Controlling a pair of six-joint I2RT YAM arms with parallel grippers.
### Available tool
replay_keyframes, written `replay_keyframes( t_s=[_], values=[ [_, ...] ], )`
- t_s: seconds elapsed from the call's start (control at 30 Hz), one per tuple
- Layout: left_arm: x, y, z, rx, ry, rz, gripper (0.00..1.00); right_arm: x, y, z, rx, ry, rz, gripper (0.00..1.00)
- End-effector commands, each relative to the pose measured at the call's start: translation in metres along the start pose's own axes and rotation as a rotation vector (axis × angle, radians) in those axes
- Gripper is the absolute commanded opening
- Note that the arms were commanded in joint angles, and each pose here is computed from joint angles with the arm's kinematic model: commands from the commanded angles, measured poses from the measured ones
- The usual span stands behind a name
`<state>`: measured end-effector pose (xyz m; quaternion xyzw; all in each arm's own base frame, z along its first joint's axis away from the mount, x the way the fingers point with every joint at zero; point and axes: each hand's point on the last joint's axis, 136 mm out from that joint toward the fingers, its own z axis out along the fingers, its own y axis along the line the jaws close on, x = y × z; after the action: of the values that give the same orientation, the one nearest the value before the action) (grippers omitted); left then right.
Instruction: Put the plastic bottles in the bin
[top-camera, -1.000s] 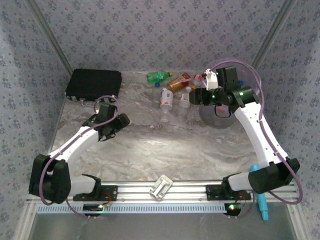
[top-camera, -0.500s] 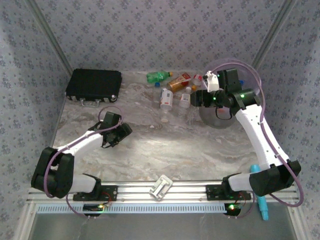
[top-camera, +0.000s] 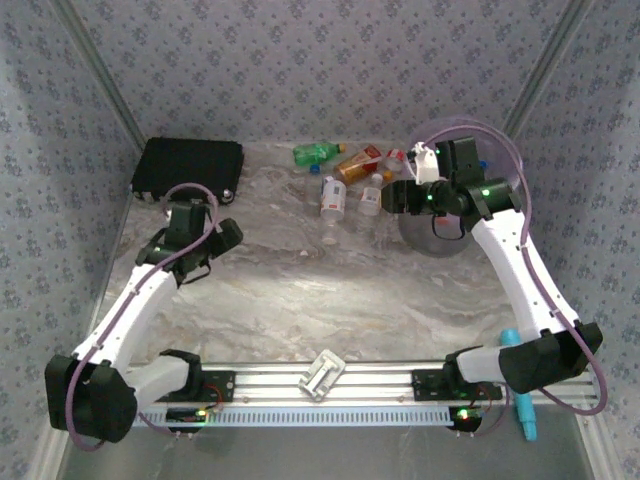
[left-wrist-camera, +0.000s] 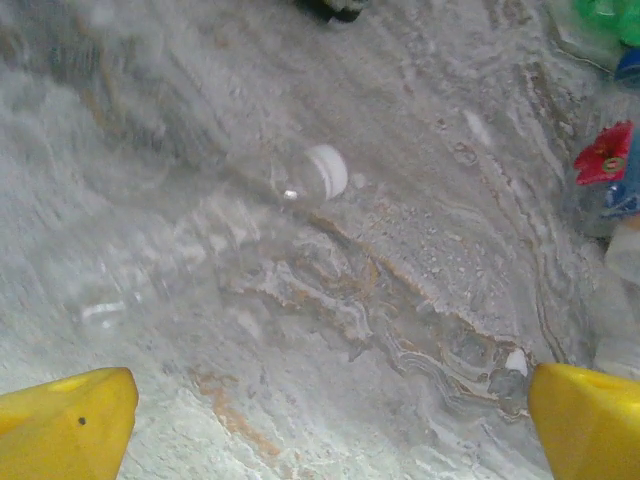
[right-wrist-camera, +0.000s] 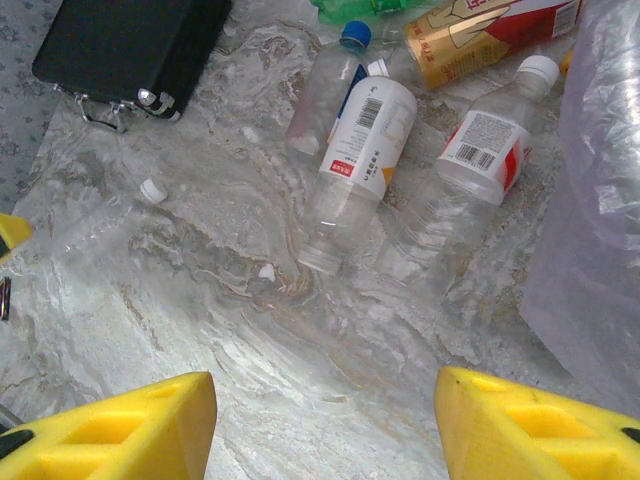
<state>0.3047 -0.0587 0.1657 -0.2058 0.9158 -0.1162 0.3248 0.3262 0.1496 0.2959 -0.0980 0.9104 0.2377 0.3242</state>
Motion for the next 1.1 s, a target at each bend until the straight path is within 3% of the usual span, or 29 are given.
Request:
replay_keyframes(
  t_s=[0.0, 0.3, 0.47, 0.67, 0.83, 0.97, 1.07],
  values=[
    [-0.009, 0.018, 0.007, -0.101, 0.076, 0.235, 1.0, 0.002, 0.0, -0.005, -0.004, -0.008, 0.005, 0.61],
    [-0.009, 0.028, 0.079, -0.101, 0.3, 0.371, 1.0, 0.007, -0.005, -0.02, 0.032, -0.02, 0.012, 0.61],
    [0.011, 0.034, 0.094, -0.099, 0.417, 0.393, 1.0, 0.007, -0.011, -0.024, 0.042, -0.034, 0.027, 0.61],
    [0.026, 0.049, 0.102, -0.162, 0.474, 0.365, 1.0, 0.003, -0.011, -0.019, 0.024, -0.036, 0.036, 0.61],
    [0.038, 0.057, 0.106, -0.199, 0.495, 0.332, 0.92, 0.002, -0.011, -0.02, 0.027, -0.039, 0.035, 0.61],
    [0.044, 0.061, 0.11, -0.225, 0.503, 0.321, 0.73, 0.001, -0.01, -0.022, 0.025, -0.041, 0.035, 0.61],
    [0.047, 0.063, 0.111, -0.248, 0.508, 0.327, 0.66, 0.0, -0.01, -0.023, 0.028, -0.043, 0.035, 0.61]
  ],
)
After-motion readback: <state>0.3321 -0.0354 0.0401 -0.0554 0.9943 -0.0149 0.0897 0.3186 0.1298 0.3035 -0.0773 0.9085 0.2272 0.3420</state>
